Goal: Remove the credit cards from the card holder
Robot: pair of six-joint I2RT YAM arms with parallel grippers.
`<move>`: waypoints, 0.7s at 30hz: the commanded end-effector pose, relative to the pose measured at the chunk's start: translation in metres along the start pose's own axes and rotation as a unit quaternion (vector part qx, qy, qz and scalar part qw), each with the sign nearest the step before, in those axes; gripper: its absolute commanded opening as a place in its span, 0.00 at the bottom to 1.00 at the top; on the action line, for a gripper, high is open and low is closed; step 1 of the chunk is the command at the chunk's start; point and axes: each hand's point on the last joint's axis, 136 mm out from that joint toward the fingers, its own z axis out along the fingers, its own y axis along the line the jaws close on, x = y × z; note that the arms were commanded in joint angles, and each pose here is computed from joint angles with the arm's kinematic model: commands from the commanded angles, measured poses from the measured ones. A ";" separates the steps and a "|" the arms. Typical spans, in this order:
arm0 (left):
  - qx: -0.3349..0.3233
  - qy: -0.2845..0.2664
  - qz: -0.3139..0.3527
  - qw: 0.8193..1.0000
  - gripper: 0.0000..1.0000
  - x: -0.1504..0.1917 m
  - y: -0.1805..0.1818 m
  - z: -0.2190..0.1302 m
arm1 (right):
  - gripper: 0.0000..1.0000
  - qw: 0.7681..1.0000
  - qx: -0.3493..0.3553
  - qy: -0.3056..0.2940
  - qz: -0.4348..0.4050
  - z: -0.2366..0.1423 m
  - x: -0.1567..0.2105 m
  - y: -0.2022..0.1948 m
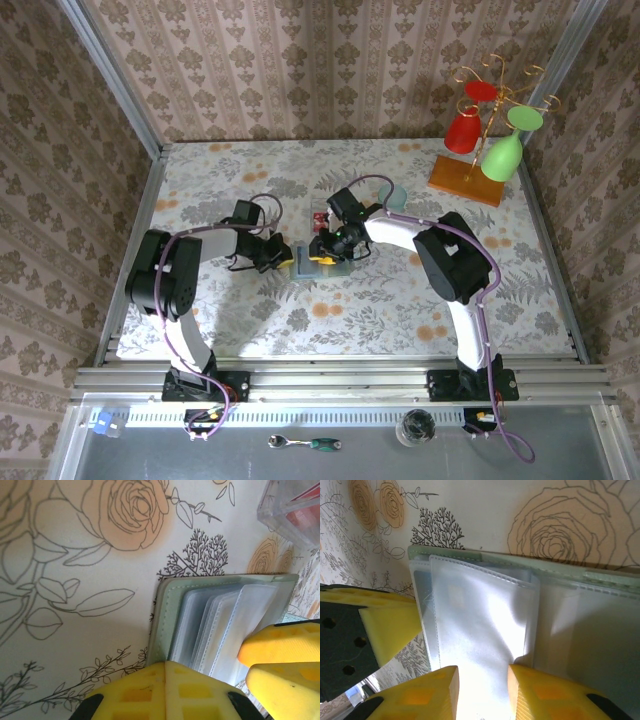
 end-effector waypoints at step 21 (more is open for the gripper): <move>-0.023 -0.010 0.006 1.000 0.07 -0.016 0.006 -0.012 | 0.30 1.000 0.011 -0.003 0.013 -0.005 0.004 -0.018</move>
